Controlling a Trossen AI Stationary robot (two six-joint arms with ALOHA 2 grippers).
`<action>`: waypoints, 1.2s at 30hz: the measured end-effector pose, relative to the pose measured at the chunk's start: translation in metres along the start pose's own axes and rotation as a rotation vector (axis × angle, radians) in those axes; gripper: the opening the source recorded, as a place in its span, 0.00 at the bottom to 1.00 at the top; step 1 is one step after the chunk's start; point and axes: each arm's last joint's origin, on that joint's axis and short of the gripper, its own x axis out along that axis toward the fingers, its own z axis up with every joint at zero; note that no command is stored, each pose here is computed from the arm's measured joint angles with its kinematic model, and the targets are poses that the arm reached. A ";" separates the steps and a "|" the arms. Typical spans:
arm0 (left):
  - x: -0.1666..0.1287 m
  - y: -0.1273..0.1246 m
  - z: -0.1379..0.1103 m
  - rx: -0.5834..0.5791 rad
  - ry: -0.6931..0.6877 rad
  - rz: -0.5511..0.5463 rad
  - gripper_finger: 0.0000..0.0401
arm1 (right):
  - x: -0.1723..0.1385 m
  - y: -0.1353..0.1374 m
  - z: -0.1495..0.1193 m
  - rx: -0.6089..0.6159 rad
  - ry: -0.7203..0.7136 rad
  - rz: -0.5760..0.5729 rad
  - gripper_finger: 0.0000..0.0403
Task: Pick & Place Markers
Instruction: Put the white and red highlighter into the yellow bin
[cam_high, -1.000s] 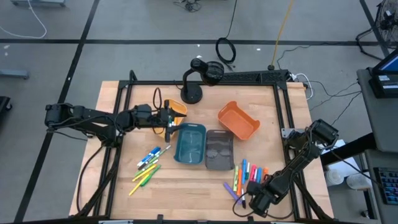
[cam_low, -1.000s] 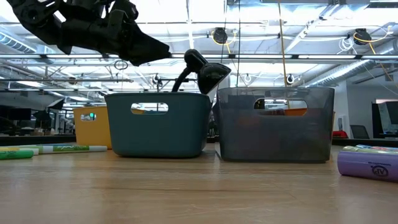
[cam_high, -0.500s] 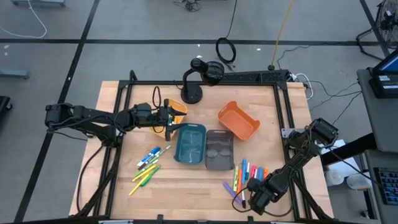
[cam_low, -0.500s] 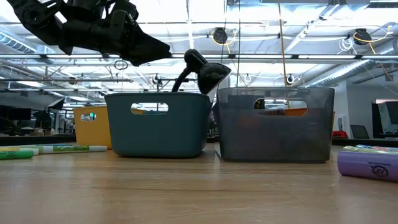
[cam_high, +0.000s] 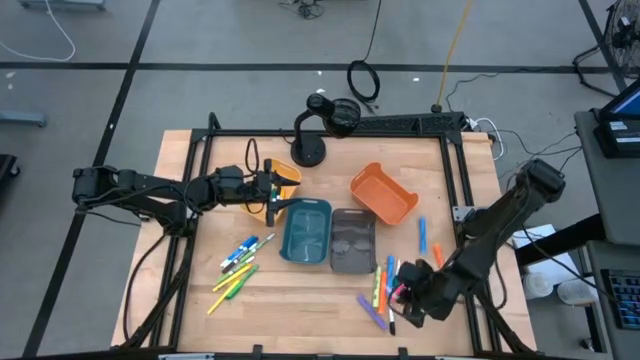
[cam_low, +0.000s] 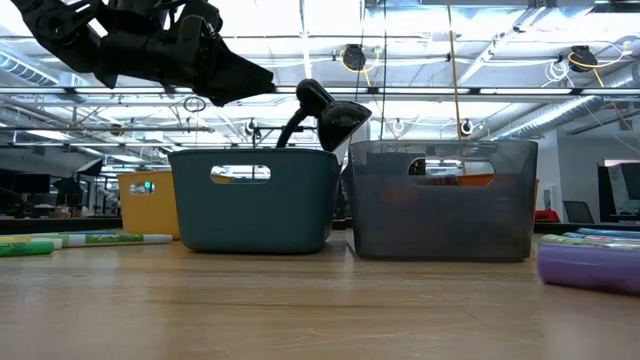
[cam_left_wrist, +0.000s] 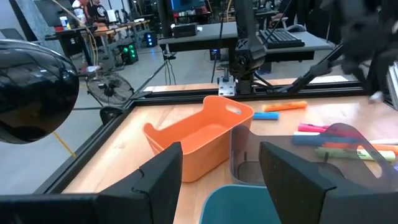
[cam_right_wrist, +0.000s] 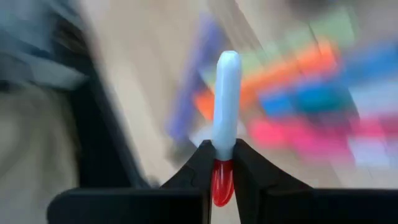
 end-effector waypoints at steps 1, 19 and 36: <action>0.000 0.000 0.000 0.000 0.000 0.000 0.54 | -0.004 0.002 0.003 -0.051 -0.062 0.016 0.06; 0.002 -0.012 0.000 -0.007 -0.006 -0.055 0.54 | 0.027 -0.053 0.080 -0.595 -0.778 -0.079 0.06; 0.024 -0.045 0.021 0.250 -0.150 -0.157 0.54 | 0.022 -0.080 0.107 -0.690 -0.929 -0.036 0.05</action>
